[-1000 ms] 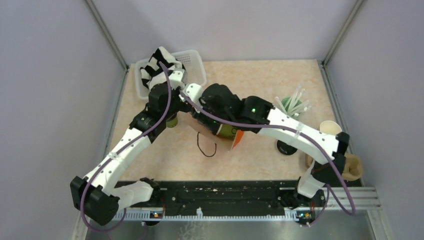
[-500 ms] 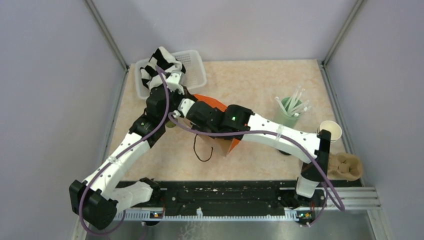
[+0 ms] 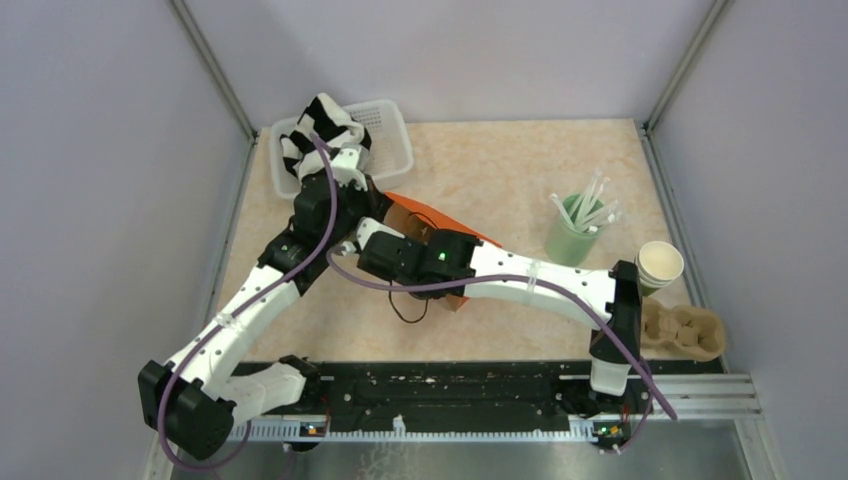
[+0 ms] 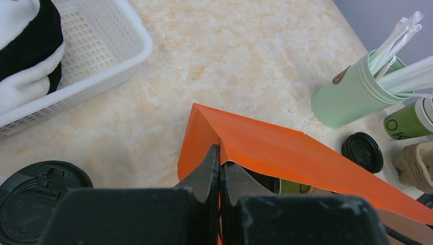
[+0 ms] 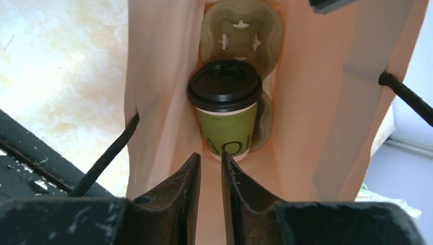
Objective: Pack the takeout coffee
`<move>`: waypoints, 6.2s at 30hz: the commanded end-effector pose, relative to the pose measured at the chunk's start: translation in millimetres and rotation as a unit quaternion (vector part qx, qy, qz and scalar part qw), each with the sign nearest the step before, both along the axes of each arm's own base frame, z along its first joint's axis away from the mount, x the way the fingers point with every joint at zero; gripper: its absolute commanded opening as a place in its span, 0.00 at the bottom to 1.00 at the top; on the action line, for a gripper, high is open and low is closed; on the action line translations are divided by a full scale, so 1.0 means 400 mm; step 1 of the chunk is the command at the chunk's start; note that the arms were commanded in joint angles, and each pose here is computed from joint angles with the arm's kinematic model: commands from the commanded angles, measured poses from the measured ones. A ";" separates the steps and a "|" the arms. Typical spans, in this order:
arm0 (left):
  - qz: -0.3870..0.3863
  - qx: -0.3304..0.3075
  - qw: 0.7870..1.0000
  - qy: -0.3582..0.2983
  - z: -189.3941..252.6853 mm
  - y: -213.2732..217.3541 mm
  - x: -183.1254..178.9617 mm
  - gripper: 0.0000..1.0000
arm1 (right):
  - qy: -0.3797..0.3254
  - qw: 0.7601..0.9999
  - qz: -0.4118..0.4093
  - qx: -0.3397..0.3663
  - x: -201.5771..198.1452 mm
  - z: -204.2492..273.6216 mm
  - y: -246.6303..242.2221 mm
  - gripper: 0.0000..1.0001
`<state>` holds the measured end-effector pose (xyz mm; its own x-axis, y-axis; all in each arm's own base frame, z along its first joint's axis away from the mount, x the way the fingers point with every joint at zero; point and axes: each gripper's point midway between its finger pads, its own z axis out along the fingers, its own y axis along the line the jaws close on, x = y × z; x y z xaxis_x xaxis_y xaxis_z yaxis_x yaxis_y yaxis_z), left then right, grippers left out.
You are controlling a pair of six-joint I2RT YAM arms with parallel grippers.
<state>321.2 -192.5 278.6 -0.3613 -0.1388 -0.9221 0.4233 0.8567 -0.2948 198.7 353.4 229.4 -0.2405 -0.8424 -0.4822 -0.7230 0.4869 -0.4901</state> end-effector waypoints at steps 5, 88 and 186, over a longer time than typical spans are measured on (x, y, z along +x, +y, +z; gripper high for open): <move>-0.010 -0.032 0.999 -0.035 0.065 -0.006 -0.017 0.00 | -0.023 1.000 -0.004 -0.006 0.043 -0.018 -0.028 0.22; 0.001 -0.030 0.999 -0.011 0.039 -0.033 -0.017 0.00 | -0.010 1.000 -0.014 0.026 0.189 -0.216 -0.039 0.52; -0.392 -0.434 0.807 0.082 0.476 -0.183 -0.348 0.99 | -0.130 0.710 -0.129 0.681 0.121 0.743 -0.141 0.38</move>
